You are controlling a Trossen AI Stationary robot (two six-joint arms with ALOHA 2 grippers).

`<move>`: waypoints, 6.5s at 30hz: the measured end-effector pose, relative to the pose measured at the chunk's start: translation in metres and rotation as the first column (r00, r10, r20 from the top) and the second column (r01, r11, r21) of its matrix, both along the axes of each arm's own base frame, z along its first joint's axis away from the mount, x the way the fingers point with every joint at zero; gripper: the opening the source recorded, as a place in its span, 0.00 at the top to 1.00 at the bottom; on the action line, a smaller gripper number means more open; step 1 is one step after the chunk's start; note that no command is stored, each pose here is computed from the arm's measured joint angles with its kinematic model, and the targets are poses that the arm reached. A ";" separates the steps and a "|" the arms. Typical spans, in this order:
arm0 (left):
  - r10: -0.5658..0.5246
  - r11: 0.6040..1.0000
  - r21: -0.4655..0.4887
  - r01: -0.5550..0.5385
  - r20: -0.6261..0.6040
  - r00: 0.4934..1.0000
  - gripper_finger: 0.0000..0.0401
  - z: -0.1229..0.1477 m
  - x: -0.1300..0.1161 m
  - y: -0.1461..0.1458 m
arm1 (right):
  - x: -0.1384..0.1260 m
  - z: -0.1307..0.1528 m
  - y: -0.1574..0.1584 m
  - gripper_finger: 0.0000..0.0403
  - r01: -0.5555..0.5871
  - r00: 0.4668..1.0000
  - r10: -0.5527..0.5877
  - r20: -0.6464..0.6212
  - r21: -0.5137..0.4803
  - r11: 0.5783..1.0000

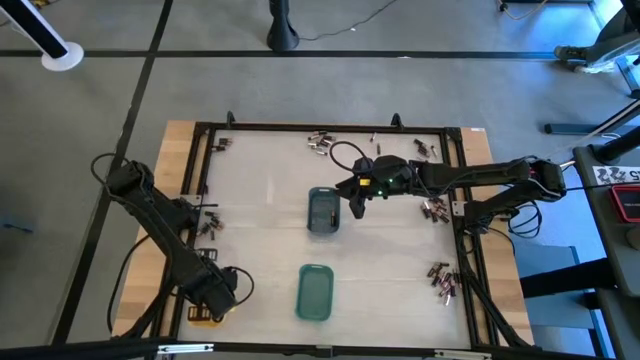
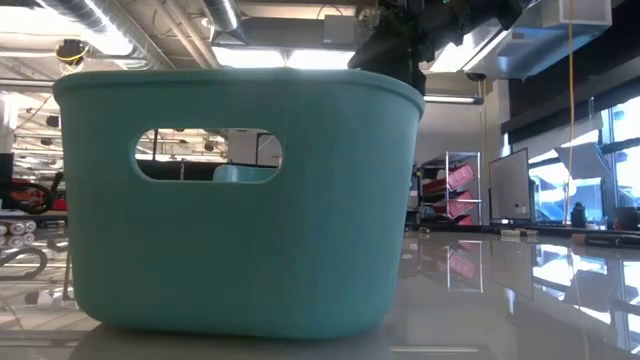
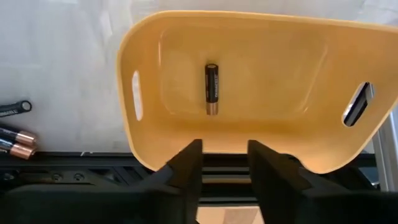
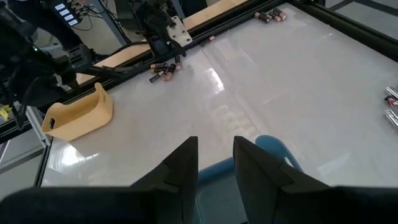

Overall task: Sort batteries
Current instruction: Put the large black battery into the blue bin, then put the silver battery into the green bin

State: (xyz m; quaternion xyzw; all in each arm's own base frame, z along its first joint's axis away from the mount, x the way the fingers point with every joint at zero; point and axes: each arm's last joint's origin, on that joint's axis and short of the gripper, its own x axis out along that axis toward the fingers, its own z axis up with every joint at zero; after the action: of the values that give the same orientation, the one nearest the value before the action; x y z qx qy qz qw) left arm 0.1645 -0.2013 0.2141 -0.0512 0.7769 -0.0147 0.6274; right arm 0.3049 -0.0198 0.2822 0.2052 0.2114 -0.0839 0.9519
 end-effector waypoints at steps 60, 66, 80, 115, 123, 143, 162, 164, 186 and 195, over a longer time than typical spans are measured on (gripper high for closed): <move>0.247 0.833 -0.151 -0.532 0.962 0.114 0.54 0.092 0.061 0.228 | -0.136 -0.109 -0.056 0.37 0.518 0.276 -0.059 -0.959 0.097 0.850; 0.257 0.810 -0.157 -0.566 0.961 0.101 0.54 0.092 0.059 0.237 | -0.142 -0.125 -0.051 0.41 0.525 0.290 -0.029 -0.956 0.134 0.841; 0.260 0.838 -0.149 -0.524 0.955 0.144 0.54 0.090 0.057 0.245 | -0.138 -0.129 -0.051 0.52 0.604 0.345 -0.036 -0.938 0.193 0.773; 0.287 0.814 -0.256 -0.522 0.958 -0.022 0.54 0.121 0.014 0.250 | -0.086 -0.094 -0.055 0.91 0.460 0.674 -0.044 -0.738 0.372 0.807; 0.296 0.788 -0.258 -0.559 0.955 -0.023 0.54 0.119 0.013 0.251 | -0.024 -0.032 -0.043 0.91 0.221 0.931 -0.062 -0.359 0.421 0.880; 0.611 0.406 -0.115 -0.907 0.772 0.175 0.54 0.068 -0.020 0.288 | 0.092 -0.077 -0.052 0.88 0.135 0.862 0.061 -0.503 0.343 0.930; 0.641 0.375 -0.110 -0.921 0.748 0.171 0.54 0.046 -0.018 0.290 | 0.091 -0.078 -0.052 0.76 0.131 0.856 0.061 -0.514 0.330 0.935; 0.635 0.376 -0.121 -0.919 0.756 0.160 0.54 0.047 -0.017 0.290 | 0.091 -0.078 -0.052 0.74 0.131 0.856 0.062 -0.514 0.331 0.935; 0.510 0.793 -0.176 -0.583 0.715 0.479 0.54 0.044 0.000 0.267 | 0.061 -0.003 -0.057 0.68 -0.003 0.881 0.098 -0.462 0.202 0.979; 0.518 0.792 -0.193 -0.579 0.714 0.471 0.54 0.039 0.014 0.268 | -0.018 0.004 -0.072 0.68 0.254 0.511 -0.117 -0.852 0.019 0.967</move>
State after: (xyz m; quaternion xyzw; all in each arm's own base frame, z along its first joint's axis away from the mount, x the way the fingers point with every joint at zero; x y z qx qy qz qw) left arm 0.1788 0.0665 0.2526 -0.2630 0.3974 0.1966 0.8568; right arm 0.2871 -0.0916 0.2867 0.2273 0.6268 -0.2588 0.6990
